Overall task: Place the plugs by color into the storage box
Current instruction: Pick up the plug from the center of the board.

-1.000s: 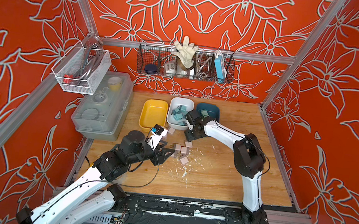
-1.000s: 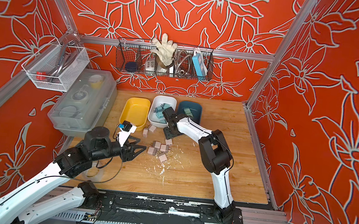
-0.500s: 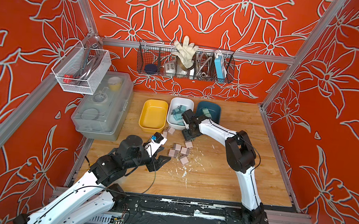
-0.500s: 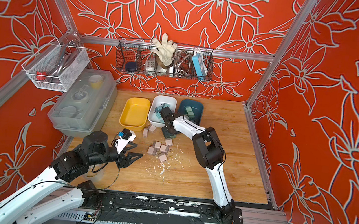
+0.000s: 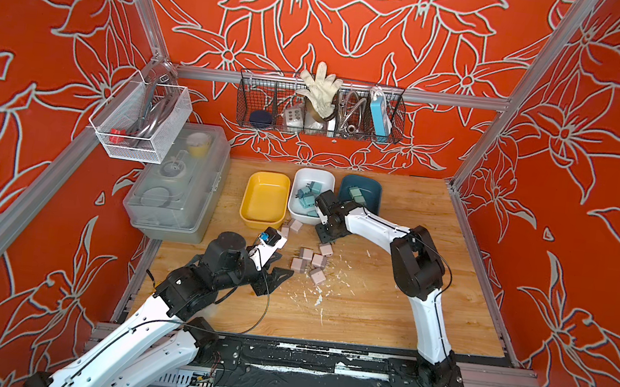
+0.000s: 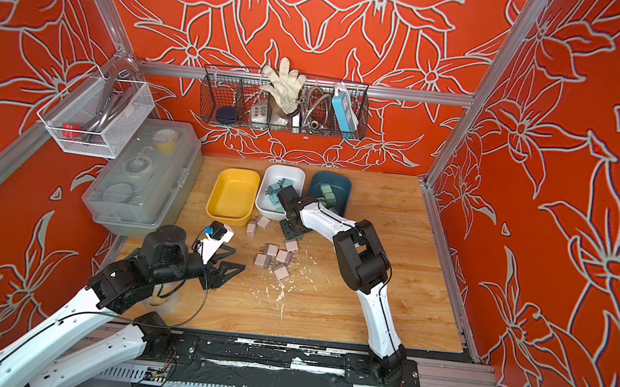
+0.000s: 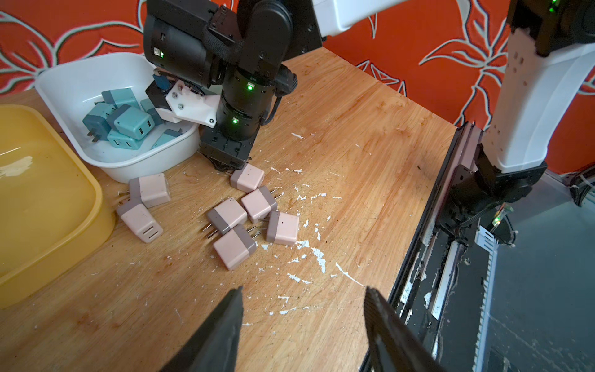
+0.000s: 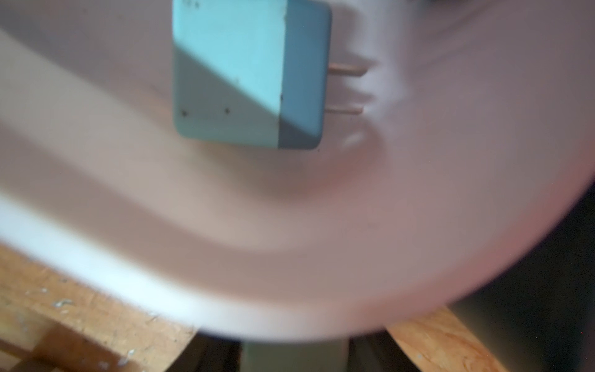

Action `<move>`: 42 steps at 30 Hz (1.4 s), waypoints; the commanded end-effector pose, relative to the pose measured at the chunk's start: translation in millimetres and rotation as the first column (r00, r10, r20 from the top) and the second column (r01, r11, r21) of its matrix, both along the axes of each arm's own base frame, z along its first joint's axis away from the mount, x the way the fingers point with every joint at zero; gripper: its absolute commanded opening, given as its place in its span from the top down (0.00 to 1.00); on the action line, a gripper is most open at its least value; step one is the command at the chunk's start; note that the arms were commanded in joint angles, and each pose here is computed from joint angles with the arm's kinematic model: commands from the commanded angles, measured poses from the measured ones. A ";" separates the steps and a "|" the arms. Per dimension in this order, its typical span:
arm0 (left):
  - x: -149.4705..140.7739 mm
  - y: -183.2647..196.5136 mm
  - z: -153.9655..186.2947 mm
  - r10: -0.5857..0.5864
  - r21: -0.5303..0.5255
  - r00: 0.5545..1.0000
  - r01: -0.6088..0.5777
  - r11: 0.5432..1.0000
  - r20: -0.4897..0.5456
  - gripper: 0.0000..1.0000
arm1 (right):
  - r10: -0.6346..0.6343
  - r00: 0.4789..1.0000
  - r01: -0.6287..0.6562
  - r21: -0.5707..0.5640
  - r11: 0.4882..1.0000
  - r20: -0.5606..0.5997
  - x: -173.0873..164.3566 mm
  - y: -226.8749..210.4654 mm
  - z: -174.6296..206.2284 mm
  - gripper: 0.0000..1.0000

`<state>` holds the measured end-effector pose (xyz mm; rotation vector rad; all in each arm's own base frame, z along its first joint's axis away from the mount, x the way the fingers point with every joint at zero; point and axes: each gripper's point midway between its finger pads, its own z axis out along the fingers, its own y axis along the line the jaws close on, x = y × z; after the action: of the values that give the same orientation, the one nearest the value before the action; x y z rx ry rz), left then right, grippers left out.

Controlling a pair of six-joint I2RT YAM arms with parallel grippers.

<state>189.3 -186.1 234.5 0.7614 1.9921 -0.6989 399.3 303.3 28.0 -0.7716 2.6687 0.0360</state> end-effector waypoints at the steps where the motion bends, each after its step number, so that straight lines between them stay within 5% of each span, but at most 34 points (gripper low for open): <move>1: -0.8 -0.1 2.4 -0.002 -0.026 1.000 0.002 1.000 -0.002 0.39 | 0.005 1.000 -0.005 0.009 1.000 -0.031 -15.3 -1.8 3.9 0.49; 29: 19.0 3.2 -0.2 0.068 -0.078 0.994 -0.076 0.994 -0.090 0.41 | 0.018 0.999 -0.023 0.110 0.994 0.051 -24.3 -1.2 52.7 0.58; 42: 53.6 -16.2 15.6 0.135 -0.208 0.982 -0.161 0.965 -0.134 0.43 | 0.046 0.995 -0.055 0.106 0.993 0.087 -22.8 -2.7 73.5 0.59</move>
<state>229.7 -194.7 231.2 0.4931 2.0818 -0.8448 378.1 297.9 81.0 -0.7708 2.5825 0.1409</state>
